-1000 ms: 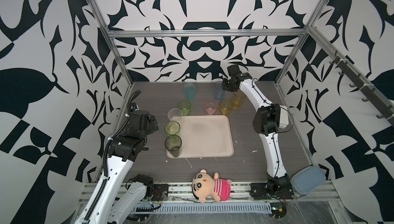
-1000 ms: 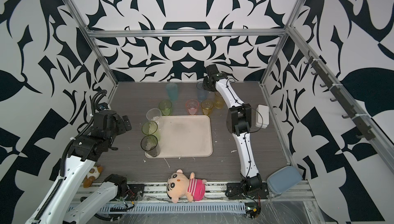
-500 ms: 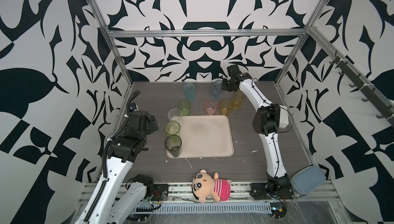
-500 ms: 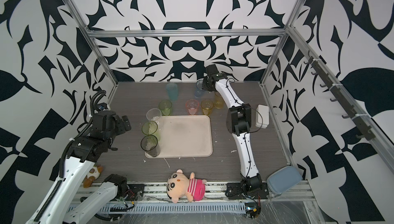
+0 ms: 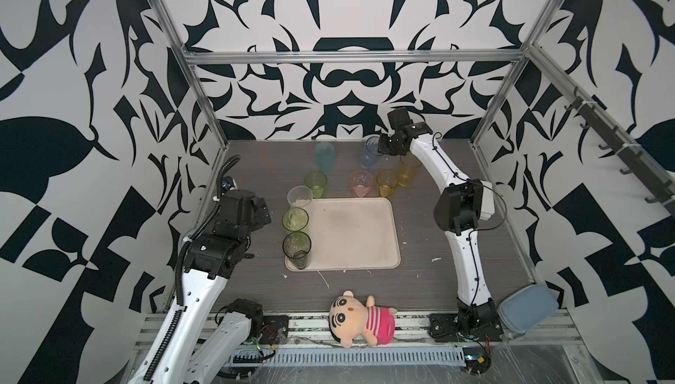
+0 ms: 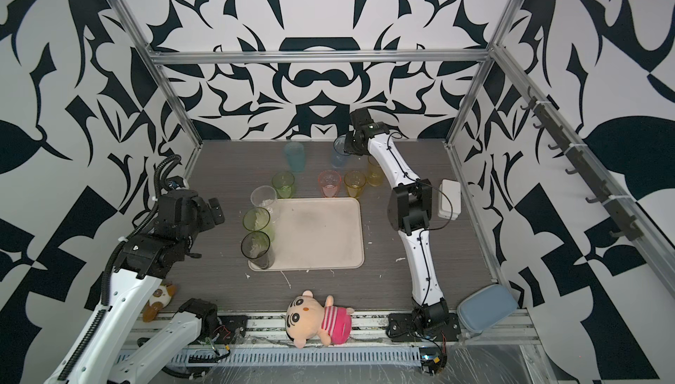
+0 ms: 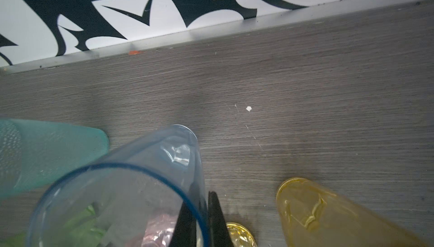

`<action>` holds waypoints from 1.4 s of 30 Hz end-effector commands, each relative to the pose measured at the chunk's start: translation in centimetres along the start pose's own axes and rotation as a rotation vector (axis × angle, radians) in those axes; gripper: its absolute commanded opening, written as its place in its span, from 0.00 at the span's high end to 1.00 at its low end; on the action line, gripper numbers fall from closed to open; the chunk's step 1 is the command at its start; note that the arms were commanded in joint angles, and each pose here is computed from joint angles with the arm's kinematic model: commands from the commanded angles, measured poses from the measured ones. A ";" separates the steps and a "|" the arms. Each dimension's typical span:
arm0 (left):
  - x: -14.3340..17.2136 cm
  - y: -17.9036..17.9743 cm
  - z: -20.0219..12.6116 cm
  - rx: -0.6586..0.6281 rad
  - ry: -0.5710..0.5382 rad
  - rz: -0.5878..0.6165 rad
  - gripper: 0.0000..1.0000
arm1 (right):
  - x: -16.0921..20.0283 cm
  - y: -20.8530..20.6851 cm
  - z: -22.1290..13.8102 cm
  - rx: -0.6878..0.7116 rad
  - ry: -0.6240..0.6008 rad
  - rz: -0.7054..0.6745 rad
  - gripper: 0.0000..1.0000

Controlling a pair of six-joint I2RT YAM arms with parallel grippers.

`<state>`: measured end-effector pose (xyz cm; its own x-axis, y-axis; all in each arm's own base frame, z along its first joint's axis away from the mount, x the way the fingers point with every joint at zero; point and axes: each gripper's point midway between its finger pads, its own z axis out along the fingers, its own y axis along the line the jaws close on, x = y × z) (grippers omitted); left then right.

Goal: Place the glasses into the tray
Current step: Pick up the glass from the top-center of the table, then place the glass on the tray.

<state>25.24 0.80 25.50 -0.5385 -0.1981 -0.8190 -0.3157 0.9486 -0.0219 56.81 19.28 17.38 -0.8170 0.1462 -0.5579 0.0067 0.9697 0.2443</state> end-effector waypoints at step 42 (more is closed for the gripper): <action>-0.1 0.0 -0.5 0.022 -0.020 -0.023 0.00 | 10.4 10.3 -16.9 -0.044 0.065 -0.365 1.00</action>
<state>25.05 0.59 25.73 -0.5309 -0.2033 -0.8227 -0.3031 0.9521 -0.0398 39.72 27.73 24.54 -0.8268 -0.2441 -0.5068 -0.3179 0.9460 0.0629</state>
